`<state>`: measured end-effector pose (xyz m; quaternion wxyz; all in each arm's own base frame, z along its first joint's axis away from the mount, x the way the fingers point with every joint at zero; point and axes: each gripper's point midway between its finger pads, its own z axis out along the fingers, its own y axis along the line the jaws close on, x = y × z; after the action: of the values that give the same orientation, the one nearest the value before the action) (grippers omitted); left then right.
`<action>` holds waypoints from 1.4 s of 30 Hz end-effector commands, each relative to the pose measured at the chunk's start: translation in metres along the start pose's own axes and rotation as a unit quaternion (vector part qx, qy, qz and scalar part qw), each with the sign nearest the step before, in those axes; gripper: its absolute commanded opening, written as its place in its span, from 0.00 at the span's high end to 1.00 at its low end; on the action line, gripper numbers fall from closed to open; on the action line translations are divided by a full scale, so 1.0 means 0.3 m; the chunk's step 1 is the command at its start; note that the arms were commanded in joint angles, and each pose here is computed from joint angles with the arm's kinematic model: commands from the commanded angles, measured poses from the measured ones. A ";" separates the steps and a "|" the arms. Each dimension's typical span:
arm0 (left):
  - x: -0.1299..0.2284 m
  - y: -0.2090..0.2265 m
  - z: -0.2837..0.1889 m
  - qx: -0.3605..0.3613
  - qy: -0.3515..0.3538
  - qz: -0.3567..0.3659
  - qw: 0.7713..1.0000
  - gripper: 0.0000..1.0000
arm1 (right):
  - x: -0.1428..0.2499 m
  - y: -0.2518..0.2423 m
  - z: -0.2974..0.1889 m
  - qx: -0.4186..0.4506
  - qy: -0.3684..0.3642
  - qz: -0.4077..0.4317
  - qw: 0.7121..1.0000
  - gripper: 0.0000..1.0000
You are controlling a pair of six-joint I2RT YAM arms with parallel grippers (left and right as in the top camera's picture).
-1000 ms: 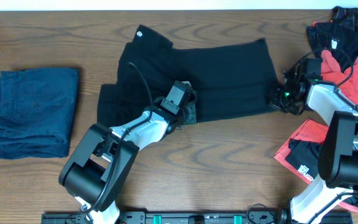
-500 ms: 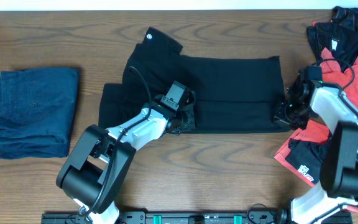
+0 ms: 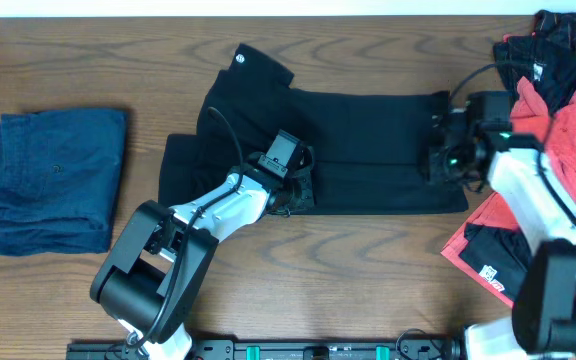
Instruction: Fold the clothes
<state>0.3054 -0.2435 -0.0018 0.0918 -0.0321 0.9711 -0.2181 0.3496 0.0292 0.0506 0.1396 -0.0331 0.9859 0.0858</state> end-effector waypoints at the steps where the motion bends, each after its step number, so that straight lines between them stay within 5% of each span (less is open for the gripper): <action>1: 0.129 0.124 0.062 -0.051 0.058 -0.024 0.997 0.91 | 0.055 0.038 0.076 -0.013 0.045 -0.032 0.998 0.51; 9: 0.129 0.124 0.062 -0.051 0.058 -0.024 0.997 0.91 | 0.092 0.025 0.144 -0.003 0.077 -0.042 0.996 0.53; 25: 0.129 0.124 0.062 -0.051 0.058 -0.024 0.997 0.91 | -0.022 -0.043 0.149 0.061 0.008 -0.011 0.998 0.62; 30: 0.129 0.124 0.062 -0.051 0.058 -0.024 0.997 0.91 | 0.013 0.138 0.123 -0.080 0.018 -0.111 0.990 0.62; 42: 0.129 0.125 0.062 -0.051 0.058 -0.024 0.997 0.91 | 0.084 0.325 0.067 -0.151 0.029 -0.242 0.958 0.55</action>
<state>0.3054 -0.2435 -0.0018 0.0907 -0.0371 0.9709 -0.2185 0.3269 0.1121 0.0337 0.1106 -0.2504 0.9458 0.1749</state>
